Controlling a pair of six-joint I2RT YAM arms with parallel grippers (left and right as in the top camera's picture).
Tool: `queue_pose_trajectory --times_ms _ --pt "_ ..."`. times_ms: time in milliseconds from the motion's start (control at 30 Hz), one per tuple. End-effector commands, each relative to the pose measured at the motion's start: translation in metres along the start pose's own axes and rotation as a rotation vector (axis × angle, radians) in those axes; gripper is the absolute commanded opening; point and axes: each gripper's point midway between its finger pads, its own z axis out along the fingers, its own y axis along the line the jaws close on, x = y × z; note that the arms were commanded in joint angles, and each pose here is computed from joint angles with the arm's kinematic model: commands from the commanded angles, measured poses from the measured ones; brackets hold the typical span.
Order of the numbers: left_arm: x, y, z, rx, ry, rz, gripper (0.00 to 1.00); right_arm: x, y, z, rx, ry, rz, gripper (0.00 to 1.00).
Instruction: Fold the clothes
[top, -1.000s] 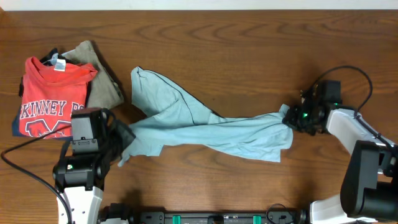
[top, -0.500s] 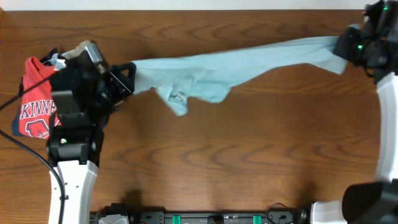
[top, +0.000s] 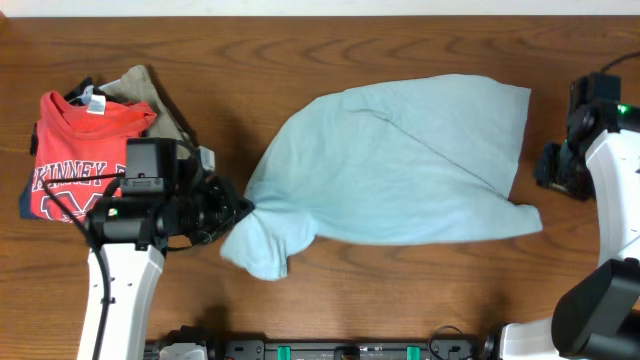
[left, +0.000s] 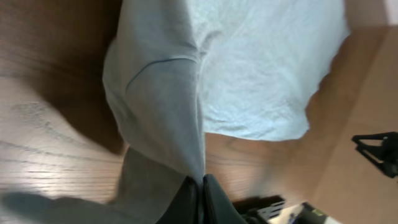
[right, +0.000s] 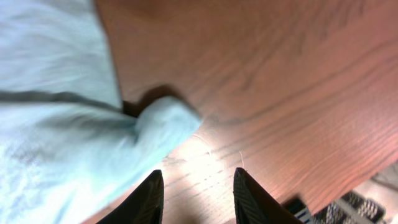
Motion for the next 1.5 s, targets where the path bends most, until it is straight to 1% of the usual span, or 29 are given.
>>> queue_pose_trajectory --times_ms 0,100,200,267,300,400,500,600,767,867,900,1000,1067,1133,1167,1233,1267,1367,1400,1467 --pt "0.003 0.015 0.008 -0.071 0.016 0.048 0.06 0.010 -0.007 0.012 0.016 0.039 0.048 0.38" --pt "0.002 0.022 0.009 -0.106 0.011 0.040 0.06 0.028 0.006 0.022 -0.050 0.108 0.038 0.41" --pt "0.001 0.023 0.009 -0.114 0.006 0.041 0.06 0.045 0.009 0.037 -0.051 0.160 0.029 0.44" --pt "0.001 0.023 0.009 -0.114 0.006 0.041 0.06 0.054 0.010 0.048 -0.050 0.176 0.026 0.54" --pt "0.001 0.023 0.009 -0.114 0.007 0.041 0.06 0.058 0.011 0.055 -0.050 0.180 0.026 0.57" --pt "0.001 0.023 0.009 -0.115 0.007 0.040 0.06 0.058 0.013 0.071 -0.045 0.150 0.032 0.56" --pt "0.001 0.023 0.009 -0.114 0.007 0.041 0.06 0.049 0.007 0.086 -0.002 0.083 0.045 0.53" --pt "0.001 0.023 0.009 -0.114 0.007 0.041 0.06 0.045 0.008 0.094 -0.010 0.048 0.059 0.53" --pt "0.001 0.023 0.009 -0.115 0.006 0.041 0.06 0.058 0.015 0.107 -0.042 0.067 0.028 0.53" --pt "0.001 0.024 0.009 -0.119 0.004 0.041 0.06 0.065 0.016 0.115 -0.042 0.073 0.027 0.55" --pt "0.000 0.025 0.009 -0.127 -0.001 0.041 0.06 0.068 0.016 0.118 -0.042 0.073 0.027 0.58" --pt "-0.001 0.027 0.009 -0.137 -0.006 0.041 0.06 0.073 0.016 0.125 -0.041 0.069 0.028 0.74" --pt "-0.001 0.027 0.009 -0.137 -0.006 0.041 0.06 0.074 0.017 0.129 -0.042 0.063 0.029 0.77" --pt "-0.001 0.027 0.009 -0.137 -0.006 0.042 0.06 0.075 0.018 0.132 -0.046 0.056 0.031 0.75" --pt "-0.001 0.027 0.009 -0.137 -0.006 0.041 0.06 0.075 0.018 0.134 -0.049 0.050 0.033 0.71" --pt "-0.001 0.027 0.009 -0.137 -0.006 0.041 0.06 0.075 0.021 0.135 -0.063 0.045 0.035 0.64" --pt "-0.001 0.027 0.009 -0.137 -0.006 0.041 0.06 0.075 0.025 0.135 -0.085 0.043 0.037 0.62" --pt "-0.001 0.027 0.009 -0.137 -0.006 0.041 0.06 0.073 0.033 0.135 -0.127 0.038 0.040 0.60" --pt "-0.001 0.027 0.009 -0.137 -0.006 0.041 0.06 0.072 0.033 0.135 -0.130 0.035 0.040 0.55" --pt "-0.001 0.027 0.009 -0.137 -0.006 0.041 0.06 0.071 0.033 0.135 -0.131 0.031 0.041 0.50"
